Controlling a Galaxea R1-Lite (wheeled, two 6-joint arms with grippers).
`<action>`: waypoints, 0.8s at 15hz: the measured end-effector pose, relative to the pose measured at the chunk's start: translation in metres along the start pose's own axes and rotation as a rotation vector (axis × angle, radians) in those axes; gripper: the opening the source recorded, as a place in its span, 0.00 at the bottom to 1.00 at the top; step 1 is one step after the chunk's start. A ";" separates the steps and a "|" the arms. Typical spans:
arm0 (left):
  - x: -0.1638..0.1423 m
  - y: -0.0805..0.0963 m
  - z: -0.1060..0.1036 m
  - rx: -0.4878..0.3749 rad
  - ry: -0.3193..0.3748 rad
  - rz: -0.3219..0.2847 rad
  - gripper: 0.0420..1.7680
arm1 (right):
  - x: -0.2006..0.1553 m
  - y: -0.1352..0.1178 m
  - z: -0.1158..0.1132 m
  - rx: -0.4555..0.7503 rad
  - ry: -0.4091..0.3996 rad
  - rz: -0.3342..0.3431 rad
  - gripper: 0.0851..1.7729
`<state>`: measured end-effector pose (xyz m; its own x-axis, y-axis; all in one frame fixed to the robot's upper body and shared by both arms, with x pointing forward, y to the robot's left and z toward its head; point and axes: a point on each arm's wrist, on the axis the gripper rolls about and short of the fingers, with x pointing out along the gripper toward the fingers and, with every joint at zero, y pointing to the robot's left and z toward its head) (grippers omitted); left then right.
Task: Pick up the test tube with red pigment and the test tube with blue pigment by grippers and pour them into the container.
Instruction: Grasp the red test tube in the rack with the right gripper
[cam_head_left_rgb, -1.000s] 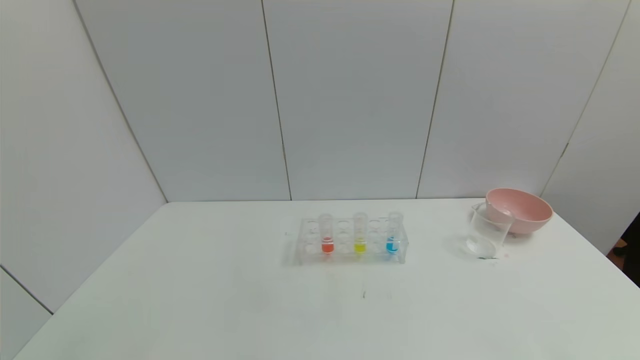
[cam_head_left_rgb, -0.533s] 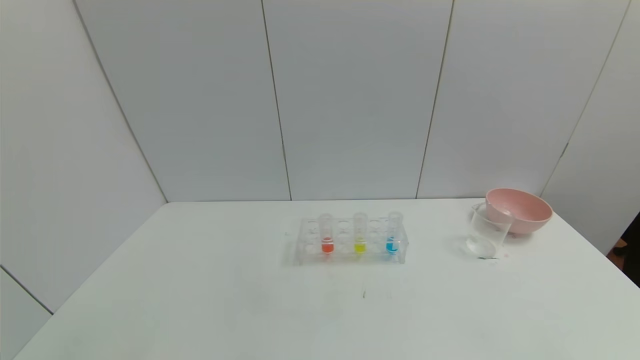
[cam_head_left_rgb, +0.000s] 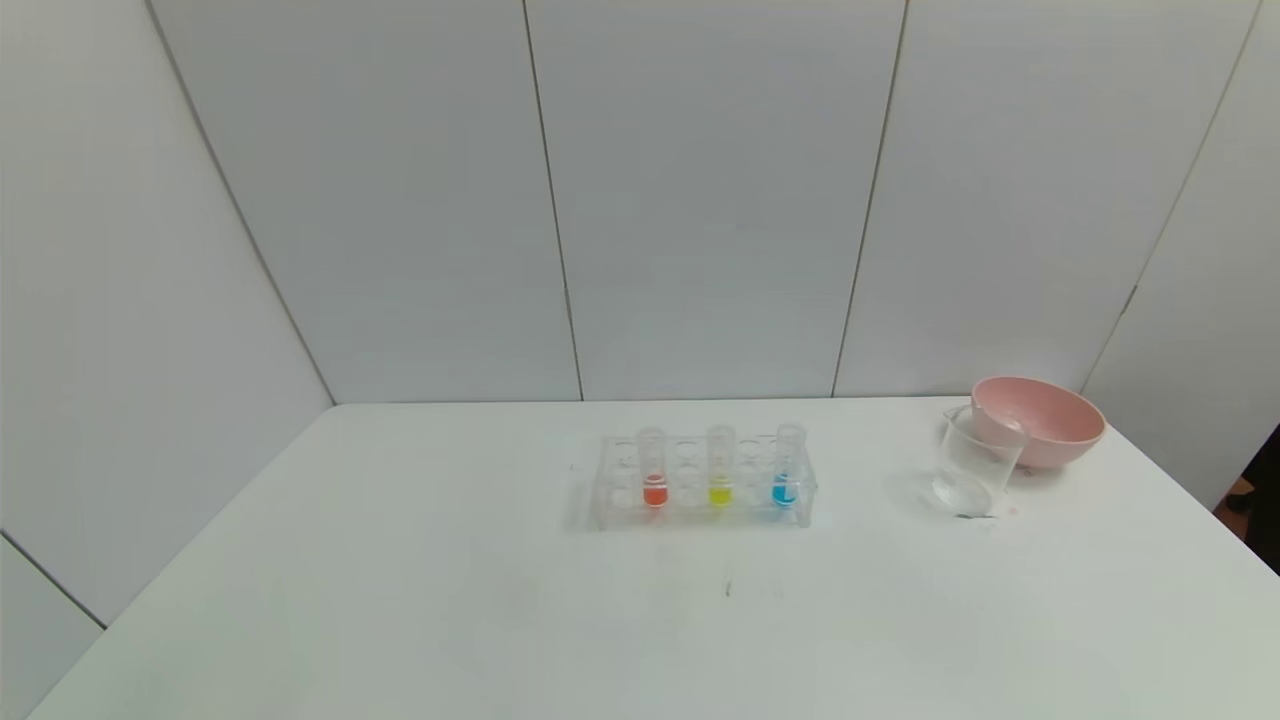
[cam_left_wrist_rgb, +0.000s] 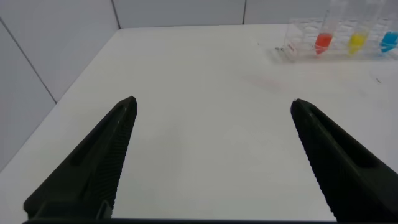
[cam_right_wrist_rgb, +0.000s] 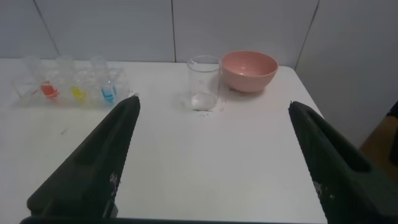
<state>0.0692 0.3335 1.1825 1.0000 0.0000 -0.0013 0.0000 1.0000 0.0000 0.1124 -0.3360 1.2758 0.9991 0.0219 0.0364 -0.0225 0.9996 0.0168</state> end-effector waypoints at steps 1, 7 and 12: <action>0.000 0.000 0.000 0.000 0.000 0.000 1.00 | 0.015 0.000 0.003 0.002 0.024 0.011 0.96; 0.000 0.000 0.000 0.000 0.000 0.000 1.00 | 0.121 0.021 0.009 0.015 0.067 0.108 0.96; 0.000 0.000 0.000 0.000 0.000 0.000 1.00 | 0.171 0.110 -0.014 0.048 0.087 0.198 0.96</action>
<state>0.0692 0.3335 1.1825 1.0000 0.0000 -0.0013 0.0000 1.0000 0.0000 0.2809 -0.2222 1.2700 0.9742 0.2214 -0.0429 -0.2184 0.9736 0.0657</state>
